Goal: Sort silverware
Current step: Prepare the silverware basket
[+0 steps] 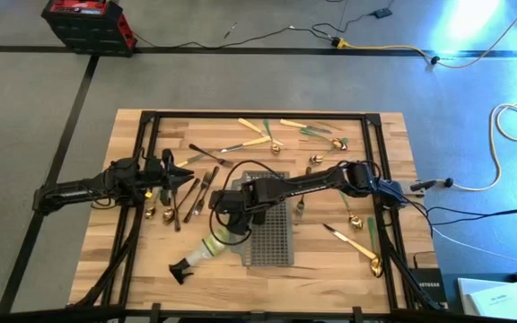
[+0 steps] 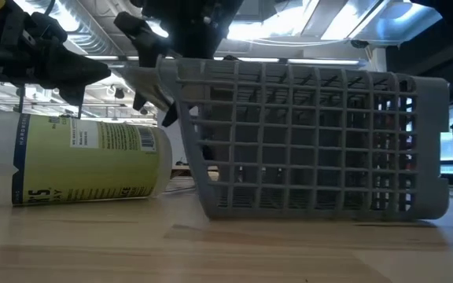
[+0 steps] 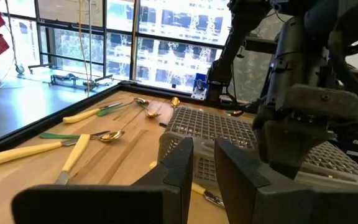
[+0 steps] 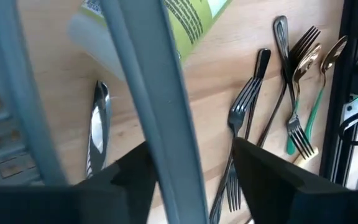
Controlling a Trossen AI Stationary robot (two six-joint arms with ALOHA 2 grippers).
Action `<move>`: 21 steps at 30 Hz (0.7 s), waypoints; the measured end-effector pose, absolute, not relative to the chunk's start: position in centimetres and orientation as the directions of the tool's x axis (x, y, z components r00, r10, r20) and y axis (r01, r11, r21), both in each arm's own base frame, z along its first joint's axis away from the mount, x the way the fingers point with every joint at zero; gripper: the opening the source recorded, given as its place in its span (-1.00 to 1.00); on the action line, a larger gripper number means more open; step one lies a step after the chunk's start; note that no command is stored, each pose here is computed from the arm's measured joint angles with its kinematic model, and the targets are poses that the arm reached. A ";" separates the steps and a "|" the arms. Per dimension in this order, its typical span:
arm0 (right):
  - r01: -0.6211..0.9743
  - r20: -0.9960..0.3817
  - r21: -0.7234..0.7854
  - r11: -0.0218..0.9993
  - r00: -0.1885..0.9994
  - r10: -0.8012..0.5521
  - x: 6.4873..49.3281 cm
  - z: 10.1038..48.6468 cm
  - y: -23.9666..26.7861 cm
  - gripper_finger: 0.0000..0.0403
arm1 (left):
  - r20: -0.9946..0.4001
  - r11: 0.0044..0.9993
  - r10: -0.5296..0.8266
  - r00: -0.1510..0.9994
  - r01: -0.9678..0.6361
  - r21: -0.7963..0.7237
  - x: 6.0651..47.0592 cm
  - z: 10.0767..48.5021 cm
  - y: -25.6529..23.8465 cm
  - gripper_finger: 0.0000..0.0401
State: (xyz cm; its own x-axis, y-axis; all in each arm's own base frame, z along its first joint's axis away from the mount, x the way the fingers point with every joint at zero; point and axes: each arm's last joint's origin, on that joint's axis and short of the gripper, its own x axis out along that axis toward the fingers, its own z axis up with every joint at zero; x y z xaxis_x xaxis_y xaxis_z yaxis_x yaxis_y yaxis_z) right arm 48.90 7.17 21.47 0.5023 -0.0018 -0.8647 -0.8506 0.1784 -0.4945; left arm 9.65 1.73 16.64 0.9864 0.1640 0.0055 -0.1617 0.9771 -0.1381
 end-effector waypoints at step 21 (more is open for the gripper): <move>-0.873 -0.895 -0.431 0.229 0.445 0.014 48.8 20.3 7.3 -0.67 | 0.005 0.977 0.164 0.986 -0.162 -0.138 9.7 16.6 1.7 -0.75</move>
